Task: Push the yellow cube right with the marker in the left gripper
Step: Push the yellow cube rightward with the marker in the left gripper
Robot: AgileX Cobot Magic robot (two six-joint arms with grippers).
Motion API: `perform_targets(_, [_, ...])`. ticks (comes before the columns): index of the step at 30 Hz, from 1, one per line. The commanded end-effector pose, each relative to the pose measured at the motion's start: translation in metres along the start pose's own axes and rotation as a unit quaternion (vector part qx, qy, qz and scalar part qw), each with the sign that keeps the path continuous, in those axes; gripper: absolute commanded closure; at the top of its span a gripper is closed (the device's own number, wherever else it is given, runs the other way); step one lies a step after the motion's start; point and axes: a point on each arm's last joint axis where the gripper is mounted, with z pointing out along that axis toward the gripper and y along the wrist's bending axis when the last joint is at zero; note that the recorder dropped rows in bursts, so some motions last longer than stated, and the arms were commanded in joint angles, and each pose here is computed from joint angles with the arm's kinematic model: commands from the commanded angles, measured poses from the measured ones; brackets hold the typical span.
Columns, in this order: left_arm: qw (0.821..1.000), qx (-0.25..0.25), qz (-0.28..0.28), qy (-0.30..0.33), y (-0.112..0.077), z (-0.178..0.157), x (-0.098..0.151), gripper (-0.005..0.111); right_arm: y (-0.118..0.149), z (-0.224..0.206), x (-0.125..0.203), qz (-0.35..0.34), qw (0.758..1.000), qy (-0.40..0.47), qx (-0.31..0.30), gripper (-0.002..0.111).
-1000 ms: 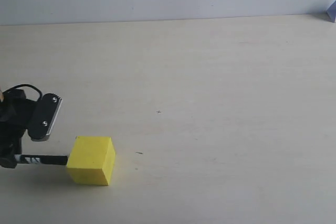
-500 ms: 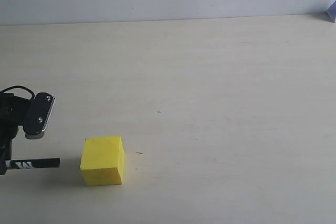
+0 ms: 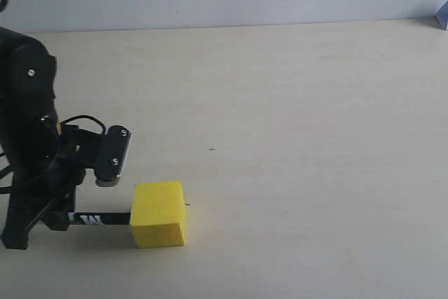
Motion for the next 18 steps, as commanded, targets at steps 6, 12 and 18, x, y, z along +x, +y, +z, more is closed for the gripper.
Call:
perform_targets(6, [0.996, 0.017, -0.017, 0.088, 0.008, -0.003, 0.011, 0.107, 0.0, 0.0, 0.001, -0.001, 1.0, -0.003, -0.001, 0.108])
perform_targets(12, [0.998, 0.013, -0.022, 0.052, 0.007, -0.001, 0.002, 0.107, 0.0, 0.0, 0.001, -0.001, 1.0, -0.003, -0.001, 0.108])
perform_targets(18, [0.999, -0.032, 0.031, 0.003, 0.003, -0.003, -0.043, 0.107, 0.0, 0.0, 0.001, -0.001, 1.0, -0.003, -0.001, 0.108])
